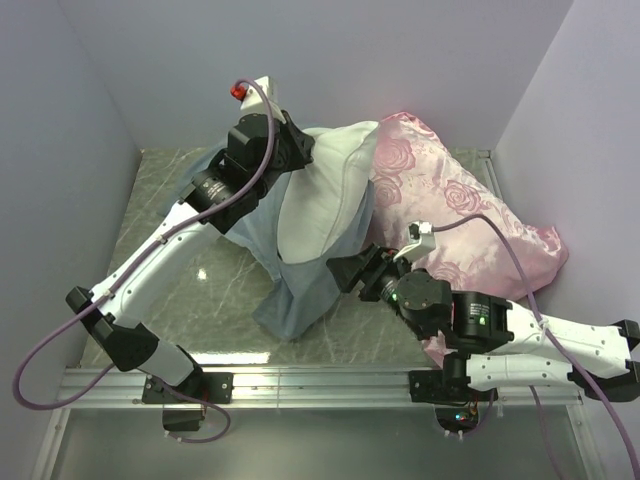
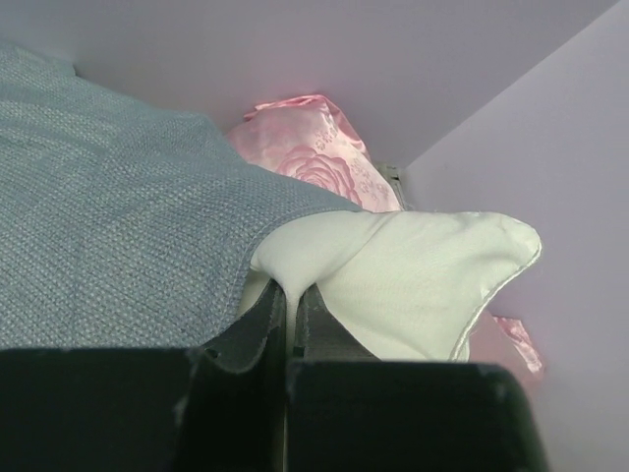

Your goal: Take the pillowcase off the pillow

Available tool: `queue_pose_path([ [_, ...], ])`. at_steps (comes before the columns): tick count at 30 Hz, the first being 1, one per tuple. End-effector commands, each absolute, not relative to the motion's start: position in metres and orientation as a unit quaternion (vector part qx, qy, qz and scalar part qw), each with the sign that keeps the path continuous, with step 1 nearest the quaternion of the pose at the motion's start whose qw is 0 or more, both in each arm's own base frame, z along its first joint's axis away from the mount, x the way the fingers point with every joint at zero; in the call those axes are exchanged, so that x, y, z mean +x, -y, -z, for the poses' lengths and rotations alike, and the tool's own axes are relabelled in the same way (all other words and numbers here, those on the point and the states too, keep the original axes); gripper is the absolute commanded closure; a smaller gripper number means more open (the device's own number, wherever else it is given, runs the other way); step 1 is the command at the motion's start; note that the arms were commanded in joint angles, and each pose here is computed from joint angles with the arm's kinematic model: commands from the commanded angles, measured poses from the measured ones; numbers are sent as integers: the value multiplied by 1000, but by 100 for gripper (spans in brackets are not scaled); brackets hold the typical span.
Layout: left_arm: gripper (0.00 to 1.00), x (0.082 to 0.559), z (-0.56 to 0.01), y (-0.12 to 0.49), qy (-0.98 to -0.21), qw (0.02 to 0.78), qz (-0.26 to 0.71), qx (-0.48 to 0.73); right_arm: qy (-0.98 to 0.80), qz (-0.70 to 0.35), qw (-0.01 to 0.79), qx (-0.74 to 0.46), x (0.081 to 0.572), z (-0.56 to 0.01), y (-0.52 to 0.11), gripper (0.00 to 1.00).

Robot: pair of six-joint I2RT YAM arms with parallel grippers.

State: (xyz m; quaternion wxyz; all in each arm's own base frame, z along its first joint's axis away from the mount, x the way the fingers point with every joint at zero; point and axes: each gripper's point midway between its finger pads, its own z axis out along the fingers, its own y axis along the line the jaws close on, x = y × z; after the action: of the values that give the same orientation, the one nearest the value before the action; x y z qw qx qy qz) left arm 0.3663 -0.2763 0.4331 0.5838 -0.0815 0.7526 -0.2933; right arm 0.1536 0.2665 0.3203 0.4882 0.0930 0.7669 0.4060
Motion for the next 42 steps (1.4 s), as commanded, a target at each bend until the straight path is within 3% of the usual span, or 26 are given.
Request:
queue_pose_path([
  [1, 100, 357, -504, 273, -666, 639, 367, -113, -761, -400, 501, 99, 164, -343, -259, 24],
  [7, 100, 358, -503, 276, -667, 638, 367, -113, -767, -380, 508, 94, 179, -354, -269, 25],
  [18, 100, 362, -500, 281, -667, 638, 368, -113, -803, -340, 483, 85, 181, -313, -271, 40],
  [21, 100, 362, -501, 282, -666, 638, 370, -112, -804, -343, 478, 88, 178, -307, -267, 66],
  [23, 100, 362, -503, 282, -665, 639, 371, -112, -803, -348, 475, 91, 176, -302, -263, 69],
  [27, 100, 364, -504, 284, -665, 639, 371, -110, -806, -345, 472, 97, 174, -295, -255, 89],
  [30, 100, 364, -511, 282, -661, 644, 368, -111, -807, -348, 467, 100, 171, -286, -250, 98],
  [42, 100, 370, -530, 283, -653, 656, 362, -110, -834, -355, 410, 97, 153, -211, -254, 100],
])
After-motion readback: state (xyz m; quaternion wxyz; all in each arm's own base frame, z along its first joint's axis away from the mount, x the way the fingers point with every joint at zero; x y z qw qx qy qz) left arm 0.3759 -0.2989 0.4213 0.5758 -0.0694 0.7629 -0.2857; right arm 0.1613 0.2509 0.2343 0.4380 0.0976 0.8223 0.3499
